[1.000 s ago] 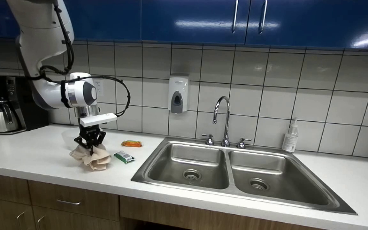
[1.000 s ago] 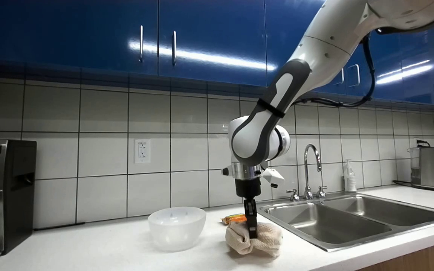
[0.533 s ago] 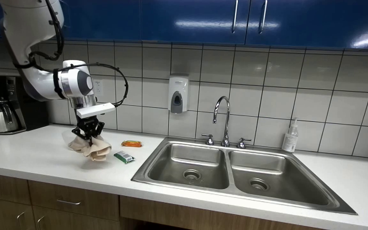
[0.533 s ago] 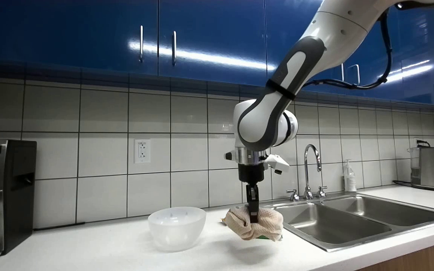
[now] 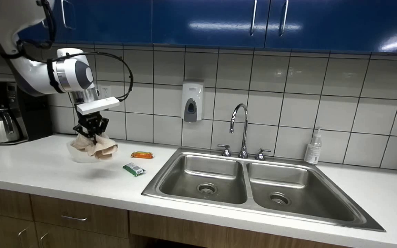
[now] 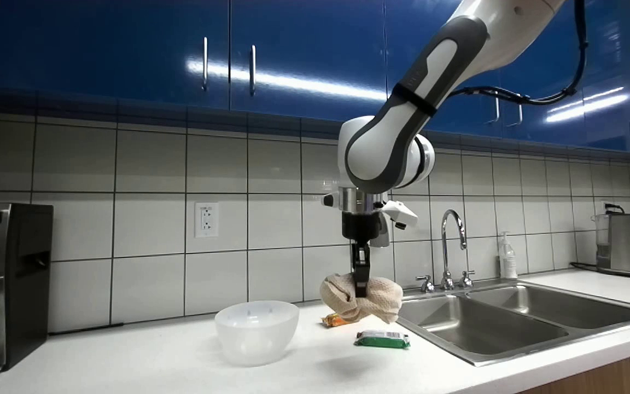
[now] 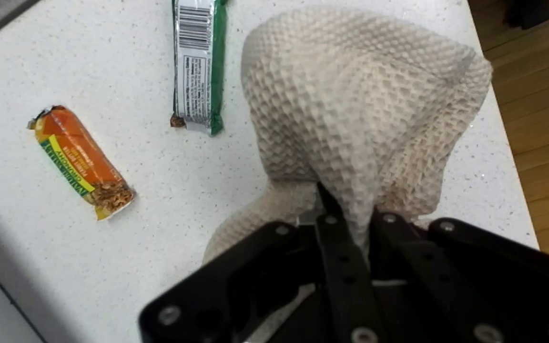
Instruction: Put the towel in the clear bowl.
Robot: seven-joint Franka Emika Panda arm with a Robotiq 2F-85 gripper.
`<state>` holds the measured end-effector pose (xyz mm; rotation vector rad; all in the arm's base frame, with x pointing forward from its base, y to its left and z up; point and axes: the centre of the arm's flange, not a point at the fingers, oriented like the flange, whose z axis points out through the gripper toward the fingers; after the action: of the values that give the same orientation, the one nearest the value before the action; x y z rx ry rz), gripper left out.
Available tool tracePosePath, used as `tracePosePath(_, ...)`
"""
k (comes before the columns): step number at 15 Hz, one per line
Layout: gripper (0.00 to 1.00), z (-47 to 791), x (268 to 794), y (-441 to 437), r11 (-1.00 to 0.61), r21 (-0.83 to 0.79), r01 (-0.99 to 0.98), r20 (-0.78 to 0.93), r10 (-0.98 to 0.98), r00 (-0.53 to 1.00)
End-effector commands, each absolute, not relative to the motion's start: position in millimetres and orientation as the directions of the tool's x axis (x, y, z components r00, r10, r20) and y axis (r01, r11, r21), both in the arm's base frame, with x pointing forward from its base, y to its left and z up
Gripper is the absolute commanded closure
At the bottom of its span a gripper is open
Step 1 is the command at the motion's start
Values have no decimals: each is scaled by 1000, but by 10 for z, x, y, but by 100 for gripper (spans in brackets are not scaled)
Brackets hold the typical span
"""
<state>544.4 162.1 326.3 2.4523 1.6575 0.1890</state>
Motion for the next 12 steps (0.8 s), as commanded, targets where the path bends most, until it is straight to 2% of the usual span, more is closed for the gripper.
tracePosePath(1, 98, 3481, 5321, 1701, -348, 246, 905, 28, 936, 352)
tracePosePath(12, 98, 3563, 5579, 2133, -318, 279, 906, 46, 947, 318)
